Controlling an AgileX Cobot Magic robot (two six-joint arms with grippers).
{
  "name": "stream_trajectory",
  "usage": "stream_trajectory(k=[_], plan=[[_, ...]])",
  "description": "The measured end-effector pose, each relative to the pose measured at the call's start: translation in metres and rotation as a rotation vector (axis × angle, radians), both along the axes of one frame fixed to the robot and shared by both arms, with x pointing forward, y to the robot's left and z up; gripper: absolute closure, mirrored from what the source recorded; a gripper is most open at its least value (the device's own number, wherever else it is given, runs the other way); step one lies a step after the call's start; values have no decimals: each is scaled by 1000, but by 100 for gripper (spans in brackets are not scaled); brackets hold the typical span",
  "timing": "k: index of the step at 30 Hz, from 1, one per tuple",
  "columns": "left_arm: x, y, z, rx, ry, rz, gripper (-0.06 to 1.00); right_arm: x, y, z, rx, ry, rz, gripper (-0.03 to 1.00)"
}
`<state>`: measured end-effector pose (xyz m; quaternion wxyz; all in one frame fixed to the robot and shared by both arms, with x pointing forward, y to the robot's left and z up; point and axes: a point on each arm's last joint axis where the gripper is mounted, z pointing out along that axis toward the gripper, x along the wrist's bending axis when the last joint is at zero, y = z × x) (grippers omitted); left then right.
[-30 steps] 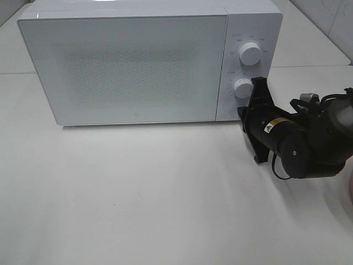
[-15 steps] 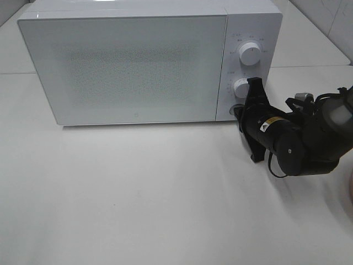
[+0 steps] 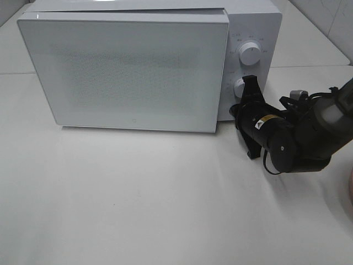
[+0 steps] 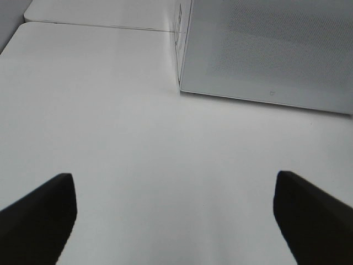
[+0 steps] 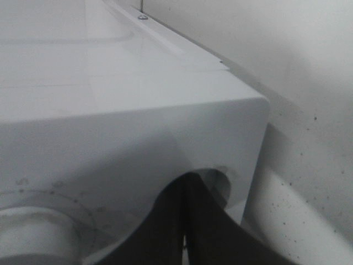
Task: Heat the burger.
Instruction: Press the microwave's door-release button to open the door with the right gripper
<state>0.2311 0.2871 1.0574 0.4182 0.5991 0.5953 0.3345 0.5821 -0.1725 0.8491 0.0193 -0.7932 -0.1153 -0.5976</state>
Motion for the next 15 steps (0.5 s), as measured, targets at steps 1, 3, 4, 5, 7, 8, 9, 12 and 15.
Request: stream_trajectory(k=[1, 3, 4, 5, 7, 8, 9, 12, 15], plan=[[0, 0, 0, 0, 0, 0, 6, 2, 0, 0, -4, 10, -3, 97], [0, 0, 0, 0, 0, 0, 6, 2, 0, 0, -7, 12, -4, 97], [0, 0, 0, 0, 0, 0, 6, 2, 0, 0, -11, 12, -4, 97], [0, 0, 0, 0, 0, 0, 6, 2, 0, 0, -11, 12, -4, 97], [0, 0, 0, 0, 0, 0, 6, 2, 0, 0, -12, 13, -4, 97], [0, 0, 0, 0, 0, 0, 6, 2, 0, 0, -13, 14, -4, 97], [0, 0, 0, 0, 0, 0, 6, 2, 0, -1, -14, 18, -3, 97], [0, 0, 0, 0, 0, 0, 6, 2, 0, -1, -14, 18, -3, 97], [0, 0, 0, 0, 0, 0, 6, 1, 0, 0, -16, 19, 0, 97]])
